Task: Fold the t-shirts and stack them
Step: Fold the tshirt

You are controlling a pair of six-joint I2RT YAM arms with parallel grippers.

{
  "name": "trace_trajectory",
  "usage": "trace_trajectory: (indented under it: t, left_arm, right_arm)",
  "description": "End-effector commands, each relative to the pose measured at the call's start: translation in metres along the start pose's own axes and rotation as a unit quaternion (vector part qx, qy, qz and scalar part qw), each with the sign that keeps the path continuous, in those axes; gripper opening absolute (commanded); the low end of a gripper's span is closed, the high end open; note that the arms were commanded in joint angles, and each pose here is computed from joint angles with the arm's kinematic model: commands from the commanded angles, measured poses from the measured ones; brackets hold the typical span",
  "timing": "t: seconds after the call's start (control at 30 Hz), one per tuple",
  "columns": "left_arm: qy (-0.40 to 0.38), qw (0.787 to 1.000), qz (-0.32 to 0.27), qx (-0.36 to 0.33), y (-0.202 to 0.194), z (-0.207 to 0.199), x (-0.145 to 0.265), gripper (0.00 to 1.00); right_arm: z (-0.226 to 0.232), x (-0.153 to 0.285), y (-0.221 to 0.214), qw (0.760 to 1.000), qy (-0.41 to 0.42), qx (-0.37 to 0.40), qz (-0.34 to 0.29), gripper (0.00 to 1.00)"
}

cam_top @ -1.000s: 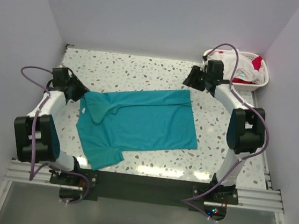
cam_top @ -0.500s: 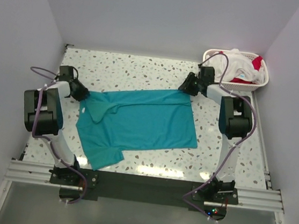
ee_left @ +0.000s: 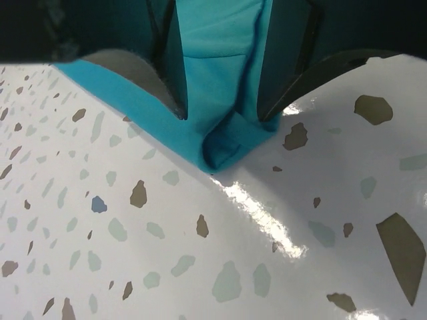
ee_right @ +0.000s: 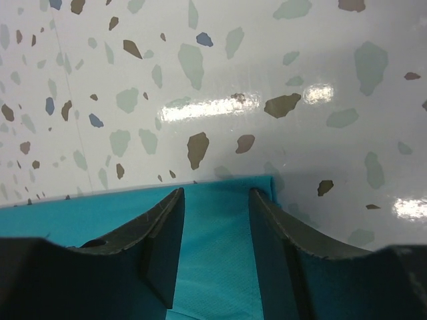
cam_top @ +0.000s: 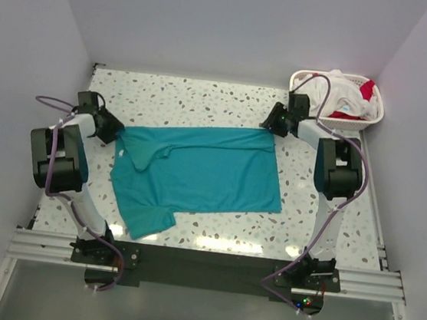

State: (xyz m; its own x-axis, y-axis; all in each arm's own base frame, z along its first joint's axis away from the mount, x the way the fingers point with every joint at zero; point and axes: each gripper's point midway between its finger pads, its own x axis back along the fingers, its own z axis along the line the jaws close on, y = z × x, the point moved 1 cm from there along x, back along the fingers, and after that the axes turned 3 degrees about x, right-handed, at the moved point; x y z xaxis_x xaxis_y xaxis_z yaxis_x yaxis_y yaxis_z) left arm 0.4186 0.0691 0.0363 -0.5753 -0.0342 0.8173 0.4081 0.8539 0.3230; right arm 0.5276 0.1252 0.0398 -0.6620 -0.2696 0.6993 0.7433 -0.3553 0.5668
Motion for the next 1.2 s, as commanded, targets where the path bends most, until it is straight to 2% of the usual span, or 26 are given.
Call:
trace_trajectory:
  t: [0.0,0.1,0.27,0.43,0.53,0.6,0.77,0.93,1.03,1.17]
  left_arm:
    - [-0.015,0.999,-0.035,-0.033,0.024,-0.019,0.014,0.52]
    - [-0.029,0.997,-0.051,-0.058,0.027,-0.038,0.036,0.59]
    - [-0.040,0.992,-0.077,-0.097,0.017,-0.049,0.076,0.61]
    - [-0.039,0.990,-0.040,-0.131,-0.026,-0.035,0.083,0.57]
    - [-0.047,0.990,-0.027,-0.133,-0.043,-0.024,0.088,0.57]
    - [-0.042,0.990,-0.024,-0.134,-0.048,-0.016,0.088,0.57]
    - [-0.031,0.990,-0.008,-0.136,-0.061,0.000,0.083,0.56]
    - [-0.030,0.992,0.004,-0.126,-0.056,0.003,0.083,0.52]
    - [-0.036,0.992,-0.010,-0.122,-0.046,-0.003,0.086,0.51]
    - [-0.065,0.990,0.000,-0.127,-0.047,-0.025,0.080,0.51]
  right_arm:
    - [0.005,0.029,0.029,0.998,-0.025,0.048,-0.026,0.48]
    - [0.025,0.048,0.035,0.998,-0.003,0.057,-0.032,0.50]
    - [0.037,0.071,0.025,0.998,0.021,0.049,-0.034,0.50]
    - [0.026,0.079,-0.011,0.999,0.026,0.038,-0.002,0.48]
    - [0.012,0.076,-0.033,0.999,0.012,0.031,0.015,0.44]
    - [-0.003,0.073,-0.047,0.999,-0.008,0.026,0.023,0.37]
    - [-0.037,0.063,-0.067,0.998,-0.045,0.011,0.032,0.34]
    - [-0.057,0.073,-0.063,0.996,-0.082,0.013,0.027,0.33]
    - [-0.049,0.088,-0.046,0.996,-0.081,0.032,0.011,0.34]
    - [-0.023,0.103,-0.024,0.998,-0.042,0.049,-0.014,0.40]
